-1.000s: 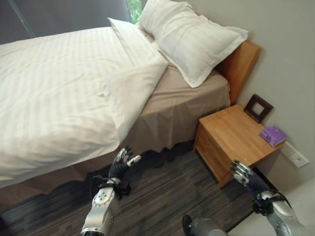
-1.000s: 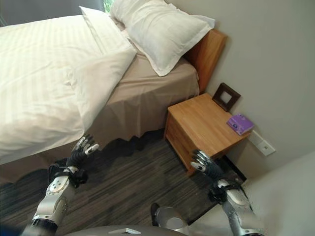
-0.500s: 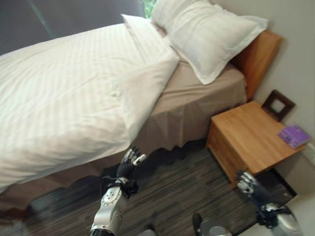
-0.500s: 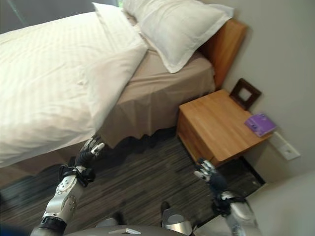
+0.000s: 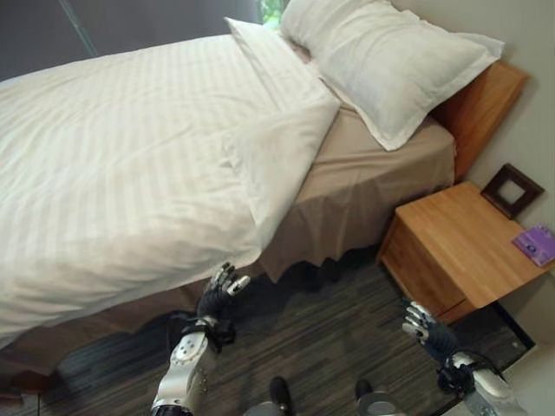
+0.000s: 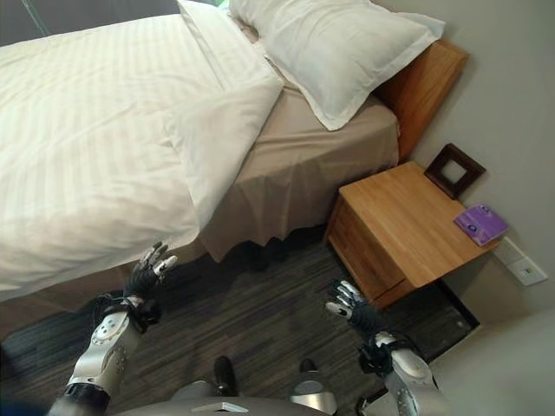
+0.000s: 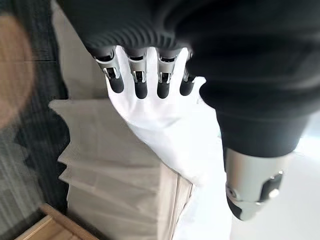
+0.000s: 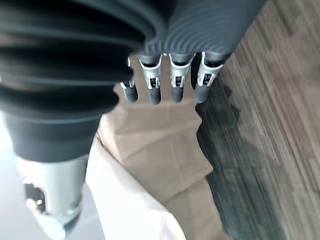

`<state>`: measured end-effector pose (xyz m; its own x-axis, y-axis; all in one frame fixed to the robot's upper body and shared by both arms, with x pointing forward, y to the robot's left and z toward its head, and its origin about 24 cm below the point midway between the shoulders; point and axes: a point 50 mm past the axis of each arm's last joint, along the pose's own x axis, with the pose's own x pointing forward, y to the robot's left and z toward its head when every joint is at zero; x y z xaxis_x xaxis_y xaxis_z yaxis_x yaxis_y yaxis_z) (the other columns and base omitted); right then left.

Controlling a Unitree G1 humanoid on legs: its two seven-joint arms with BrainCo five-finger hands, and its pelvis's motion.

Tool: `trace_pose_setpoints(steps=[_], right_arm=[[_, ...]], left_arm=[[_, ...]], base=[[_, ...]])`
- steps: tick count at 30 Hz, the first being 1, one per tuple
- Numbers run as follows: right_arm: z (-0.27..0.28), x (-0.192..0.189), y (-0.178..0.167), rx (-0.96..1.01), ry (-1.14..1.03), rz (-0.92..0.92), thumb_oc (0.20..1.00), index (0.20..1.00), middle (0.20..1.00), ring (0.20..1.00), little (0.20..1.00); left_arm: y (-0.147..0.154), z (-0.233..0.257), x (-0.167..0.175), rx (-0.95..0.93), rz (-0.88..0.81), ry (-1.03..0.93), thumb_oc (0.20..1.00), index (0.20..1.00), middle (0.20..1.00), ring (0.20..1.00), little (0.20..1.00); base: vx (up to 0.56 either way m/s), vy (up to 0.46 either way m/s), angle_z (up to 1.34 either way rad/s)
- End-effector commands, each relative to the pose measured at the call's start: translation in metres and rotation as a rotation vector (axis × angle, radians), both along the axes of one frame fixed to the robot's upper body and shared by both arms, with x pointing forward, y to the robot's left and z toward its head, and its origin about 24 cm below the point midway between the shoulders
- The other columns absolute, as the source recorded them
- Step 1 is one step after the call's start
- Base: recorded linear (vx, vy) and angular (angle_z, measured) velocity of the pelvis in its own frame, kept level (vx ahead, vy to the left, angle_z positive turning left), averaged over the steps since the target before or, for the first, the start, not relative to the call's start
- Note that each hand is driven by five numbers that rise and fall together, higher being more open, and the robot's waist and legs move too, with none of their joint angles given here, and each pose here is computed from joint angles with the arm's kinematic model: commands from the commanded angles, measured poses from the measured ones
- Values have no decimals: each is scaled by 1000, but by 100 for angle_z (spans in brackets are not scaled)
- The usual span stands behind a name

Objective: Making the bed.

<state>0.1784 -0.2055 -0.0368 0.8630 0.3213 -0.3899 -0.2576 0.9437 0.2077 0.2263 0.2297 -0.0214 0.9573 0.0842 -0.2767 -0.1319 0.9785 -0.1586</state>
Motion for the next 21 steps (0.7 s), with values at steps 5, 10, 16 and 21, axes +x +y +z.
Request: trace_pose_setpoints(steps=[5,10,16,21], right_arm=[[20,21,14,5,-117,84,1000,1000,1000,1000,1000],[10,11,8,-27,-68,76,1000,1000,1000,1000,1000],[10,7,5,-40,-61,80,1000,1000,1000,1000,1000],[10,9,2,-42,-61,76,1000,1000,1000,1000,1000]], left_arm=[[26,32,12,170,17,-128,1000,1000,1000,1000,1000],[19,35,17,165,-21,-146,1000,1000,1000,1000,1000],[2,31,22,159,-80,-136,1000,1000,1000,1000,1000],[-13,33,25,115,-119,-162,1000,1000,1000,1000,1000]], base=[[100,152,-26],[174,2,14],[184,-105,33],[95,-180,61]])
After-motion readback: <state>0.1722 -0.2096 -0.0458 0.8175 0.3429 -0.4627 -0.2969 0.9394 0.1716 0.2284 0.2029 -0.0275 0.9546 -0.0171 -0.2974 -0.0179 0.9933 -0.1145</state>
